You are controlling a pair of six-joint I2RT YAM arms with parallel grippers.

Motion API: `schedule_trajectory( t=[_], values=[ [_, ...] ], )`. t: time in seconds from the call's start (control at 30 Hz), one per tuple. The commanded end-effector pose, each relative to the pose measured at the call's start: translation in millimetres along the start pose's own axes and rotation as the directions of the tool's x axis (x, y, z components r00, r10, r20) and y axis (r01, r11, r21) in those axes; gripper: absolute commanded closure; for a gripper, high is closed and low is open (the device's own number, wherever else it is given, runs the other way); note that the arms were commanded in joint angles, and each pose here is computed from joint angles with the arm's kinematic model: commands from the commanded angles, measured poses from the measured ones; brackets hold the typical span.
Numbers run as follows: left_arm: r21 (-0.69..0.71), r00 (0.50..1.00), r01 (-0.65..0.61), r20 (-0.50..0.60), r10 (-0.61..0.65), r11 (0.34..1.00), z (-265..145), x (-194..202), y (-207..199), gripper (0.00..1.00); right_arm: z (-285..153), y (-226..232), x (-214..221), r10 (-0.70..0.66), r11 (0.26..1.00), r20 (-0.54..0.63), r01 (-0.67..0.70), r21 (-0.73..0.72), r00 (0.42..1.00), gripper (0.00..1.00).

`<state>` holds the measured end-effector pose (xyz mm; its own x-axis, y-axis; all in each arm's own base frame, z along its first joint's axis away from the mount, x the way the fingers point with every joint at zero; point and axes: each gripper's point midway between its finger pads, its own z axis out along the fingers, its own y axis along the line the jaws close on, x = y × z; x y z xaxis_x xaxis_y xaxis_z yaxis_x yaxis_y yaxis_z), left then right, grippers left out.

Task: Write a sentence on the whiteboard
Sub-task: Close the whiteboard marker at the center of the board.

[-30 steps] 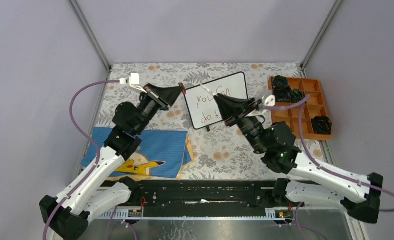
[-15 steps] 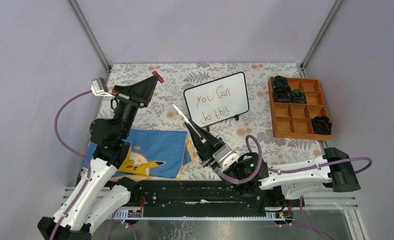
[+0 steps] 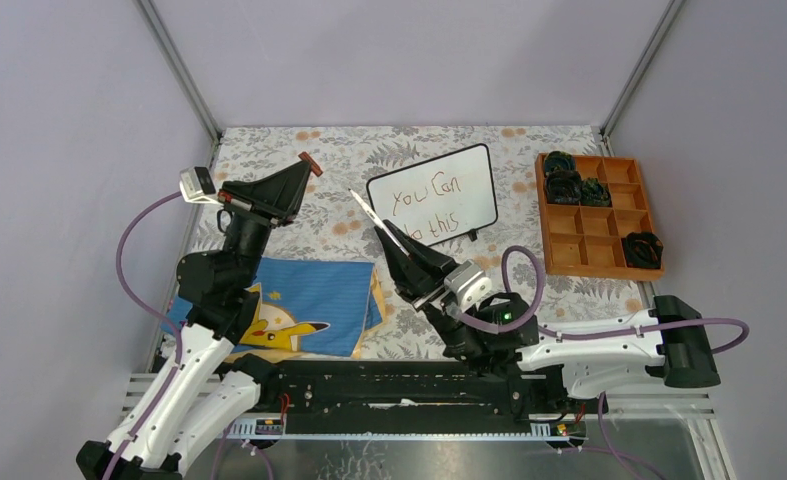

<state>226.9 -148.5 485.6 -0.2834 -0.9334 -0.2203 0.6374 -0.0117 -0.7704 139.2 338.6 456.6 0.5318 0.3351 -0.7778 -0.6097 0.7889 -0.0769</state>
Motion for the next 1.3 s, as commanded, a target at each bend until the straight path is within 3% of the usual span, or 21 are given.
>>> schedule_trajectory(
  t=[0.0,0.37,1.27],
  values=[
    [0.093,1.000,0.024,-0.014,-0.022,0.995,-4.5,-0.4,-23.9,1.00,13.9,-12.8,-28.4,0.151,0.988,0.073,-0.153,0.022,0.986,1.00],
    [0.110,0.996,0.080,-0.044,-0.075,0.991,-7.2,5.4,-23.2,1.00,24.1,-2.3,-24.4,0.194,0.981,0.081,-0.193,-0.020,0.978,1.00],
    [0.106,0.996,0.081,-0.054,-0.075,0.991,-11.8,7.3,-23.1,1.00,30.5,8.9,-14.8,0.203,0.979,0.054,-0.202,-0.026,0.978,1.00]
  ],
)
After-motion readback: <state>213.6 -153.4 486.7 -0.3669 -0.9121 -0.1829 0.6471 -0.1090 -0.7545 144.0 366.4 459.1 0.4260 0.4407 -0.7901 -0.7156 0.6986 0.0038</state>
